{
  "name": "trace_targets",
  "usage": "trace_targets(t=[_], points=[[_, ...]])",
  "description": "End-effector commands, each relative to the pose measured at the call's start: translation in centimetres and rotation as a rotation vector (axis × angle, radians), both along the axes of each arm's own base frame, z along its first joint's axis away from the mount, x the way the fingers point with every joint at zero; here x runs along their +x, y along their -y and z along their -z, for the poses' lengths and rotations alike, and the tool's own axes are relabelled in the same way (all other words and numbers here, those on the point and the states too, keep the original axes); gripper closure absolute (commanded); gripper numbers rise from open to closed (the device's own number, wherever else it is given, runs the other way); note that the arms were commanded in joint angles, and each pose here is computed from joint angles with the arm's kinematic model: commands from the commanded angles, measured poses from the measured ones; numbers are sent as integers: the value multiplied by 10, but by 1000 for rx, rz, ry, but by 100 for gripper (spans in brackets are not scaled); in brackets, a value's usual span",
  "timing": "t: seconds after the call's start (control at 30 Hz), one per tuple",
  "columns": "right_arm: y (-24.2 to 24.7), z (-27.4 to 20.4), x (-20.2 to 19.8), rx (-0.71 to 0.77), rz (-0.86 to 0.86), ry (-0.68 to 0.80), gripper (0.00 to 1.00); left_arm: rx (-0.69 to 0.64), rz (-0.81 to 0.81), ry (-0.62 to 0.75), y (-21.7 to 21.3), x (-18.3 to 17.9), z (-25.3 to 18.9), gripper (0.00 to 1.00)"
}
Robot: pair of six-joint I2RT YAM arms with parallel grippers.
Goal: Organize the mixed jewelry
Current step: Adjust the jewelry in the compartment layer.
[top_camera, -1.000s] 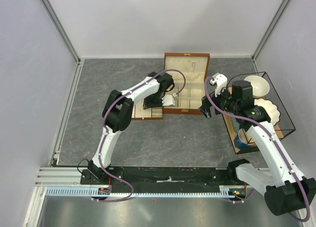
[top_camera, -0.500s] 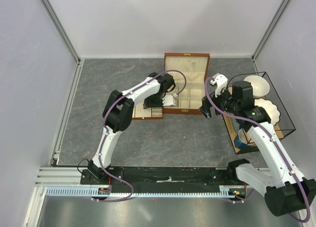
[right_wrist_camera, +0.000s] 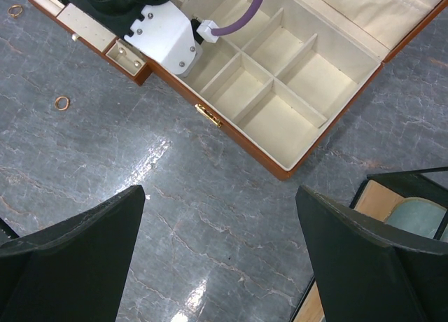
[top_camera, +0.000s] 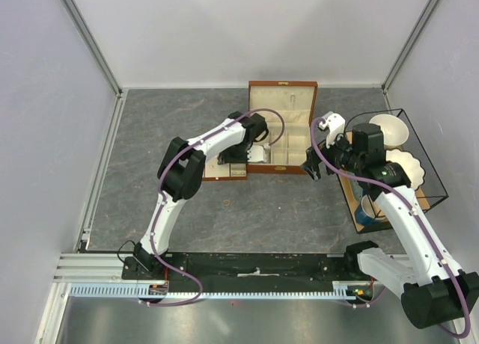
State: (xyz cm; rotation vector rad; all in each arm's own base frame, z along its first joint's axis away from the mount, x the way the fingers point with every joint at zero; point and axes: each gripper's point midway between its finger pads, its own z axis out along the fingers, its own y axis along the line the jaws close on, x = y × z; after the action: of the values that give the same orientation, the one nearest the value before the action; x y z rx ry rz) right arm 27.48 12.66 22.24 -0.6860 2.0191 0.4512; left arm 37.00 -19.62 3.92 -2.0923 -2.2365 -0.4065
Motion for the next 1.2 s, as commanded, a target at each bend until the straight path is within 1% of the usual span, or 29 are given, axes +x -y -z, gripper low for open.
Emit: trace_targets(t=[0.0, 0.13, 0.33, 0.43, 0.57, 0.6, 0.8, 0.97, 1.17], points=[[1, -9, 3, 4, -1, 44, 2, 55, 96, -68, 6, -14, 15, 94], [1, -9, 3, 4, 1, 45, 2, 68, 109, -63, 7, -14, 15, 89], [0, -10, 2, 6, -1, 42, 2, 69, 114, -61, 8, -15, 14, 83], [1, -10, 3, 4, -1, 43, 2, 58, 113, -60, 9, -15, 12, 75], [0, -10, 3, 6, -1, 42, 2, 42, 113, -51, 12, -14, 7, 72], [1, -11, 3, 4, -1, 44, 2, 35, 111, -50, 12, -14, 6, 68], [1, -11, 3, 4, 1, 43, 2, -5, 108, -36, 20, -12, -2, 57], [1, -10, 3, 3, -1, 40, 2, -62, 96, -28, 28, -11, -11, 52], [1, -10, 3, 4, 1, 43, 2, -161, 78, 1, 40, -6, -37, 48]])
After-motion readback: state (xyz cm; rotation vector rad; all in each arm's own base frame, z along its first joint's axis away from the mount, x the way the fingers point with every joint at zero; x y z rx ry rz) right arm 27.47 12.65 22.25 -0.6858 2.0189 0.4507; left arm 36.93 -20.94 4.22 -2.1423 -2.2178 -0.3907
